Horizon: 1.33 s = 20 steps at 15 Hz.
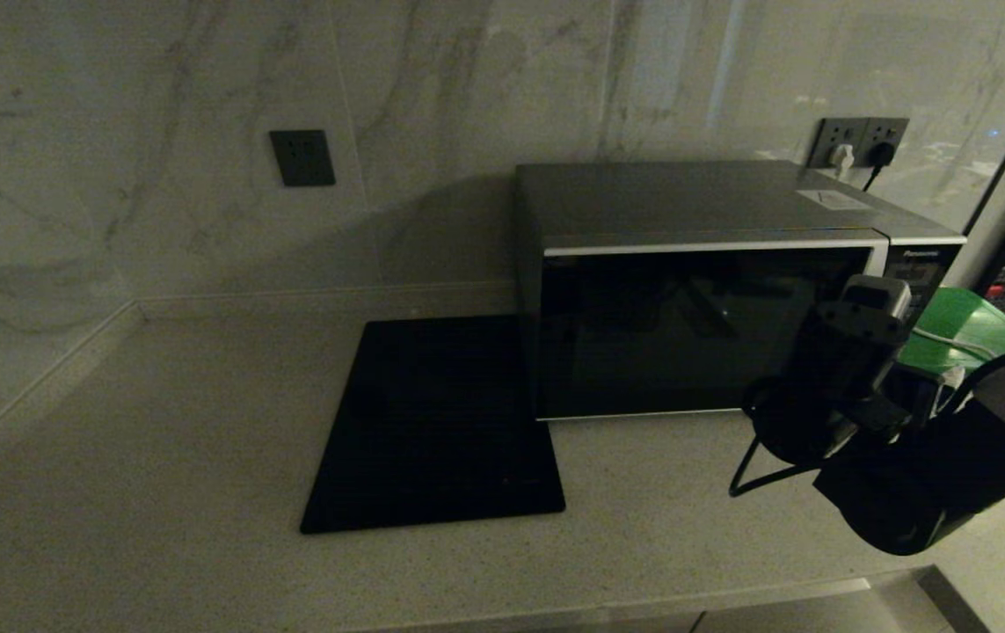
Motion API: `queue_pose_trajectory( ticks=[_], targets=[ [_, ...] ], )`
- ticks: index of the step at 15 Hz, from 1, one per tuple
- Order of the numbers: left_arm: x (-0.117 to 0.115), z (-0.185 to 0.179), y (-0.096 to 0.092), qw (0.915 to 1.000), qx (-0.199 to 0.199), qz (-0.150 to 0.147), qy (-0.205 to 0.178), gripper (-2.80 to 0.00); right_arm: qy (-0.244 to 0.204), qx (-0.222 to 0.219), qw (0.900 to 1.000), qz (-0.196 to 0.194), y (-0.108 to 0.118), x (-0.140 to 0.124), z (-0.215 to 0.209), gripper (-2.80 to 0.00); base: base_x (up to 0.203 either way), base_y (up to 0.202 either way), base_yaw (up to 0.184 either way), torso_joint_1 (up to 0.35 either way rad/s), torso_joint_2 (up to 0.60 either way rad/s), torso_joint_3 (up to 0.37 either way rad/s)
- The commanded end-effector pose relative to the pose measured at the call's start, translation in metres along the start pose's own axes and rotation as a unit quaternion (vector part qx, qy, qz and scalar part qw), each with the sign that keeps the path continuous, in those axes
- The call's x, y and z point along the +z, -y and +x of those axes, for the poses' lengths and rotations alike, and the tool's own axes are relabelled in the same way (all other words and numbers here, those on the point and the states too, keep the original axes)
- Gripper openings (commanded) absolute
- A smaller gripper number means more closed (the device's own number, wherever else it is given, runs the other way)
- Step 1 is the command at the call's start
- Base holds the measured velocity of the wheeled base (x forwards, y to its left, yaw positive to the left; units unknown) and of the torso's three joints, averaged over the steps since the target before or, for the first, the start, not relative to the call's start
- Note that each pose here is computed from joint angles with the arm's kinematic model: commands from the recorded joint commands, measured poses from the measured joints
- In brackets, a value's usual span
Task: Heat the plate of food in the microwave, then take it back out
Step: Open the microwave oven
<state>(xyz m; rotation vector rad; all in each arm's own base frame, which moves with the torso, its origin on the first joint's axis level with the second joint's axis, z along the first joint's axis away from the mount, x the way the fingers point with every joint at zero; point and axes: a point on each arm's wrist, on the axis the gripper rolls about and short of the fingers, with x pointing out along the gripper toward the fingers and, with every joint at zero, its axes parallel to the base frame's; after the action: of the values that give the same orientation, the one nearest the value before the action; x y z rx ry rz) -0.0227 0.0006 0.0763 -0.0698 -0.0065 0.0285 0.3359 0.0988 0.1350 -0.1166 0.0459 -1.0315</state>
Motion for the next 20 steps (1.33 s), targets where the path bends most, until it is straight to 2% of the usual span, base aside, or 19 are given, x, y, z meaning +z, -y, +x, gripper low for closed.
queue_pose_trajectory(
  ticks=[1, 9, 20],
  targets=[
    [0.0, 0.0, 0.0, 1.0, 0.001, 0.0, 0.0, -2.8, 0.001, 0.001, 1.0, 0.005, -0.012, -0.004, 0.002, 0.0, 0.0, 0.0, 0.0, 0.0, 0.0, 0.0],
    [0.0, 0.0, 0.0, 1.0, 0.0, 0.0, 0.0, -2.8, 0.005, -0.005, 1.0, 0.016, -0.041, -0.009, 0.017, 0.0, 0.0, 0.0, 0.0, 0.0, 0.0, 0.0],
    [0.0, 0.0, 0.0, 1.0, 0.001, 0.0, 0.0, -2.8, 0.001, -0.037, 0.999, -0.002, -0.036, -0.013, 0.041, 0.0, 0.0, 0.0, 0.0, 0.0, 0.0, 0.0]
  ],
)
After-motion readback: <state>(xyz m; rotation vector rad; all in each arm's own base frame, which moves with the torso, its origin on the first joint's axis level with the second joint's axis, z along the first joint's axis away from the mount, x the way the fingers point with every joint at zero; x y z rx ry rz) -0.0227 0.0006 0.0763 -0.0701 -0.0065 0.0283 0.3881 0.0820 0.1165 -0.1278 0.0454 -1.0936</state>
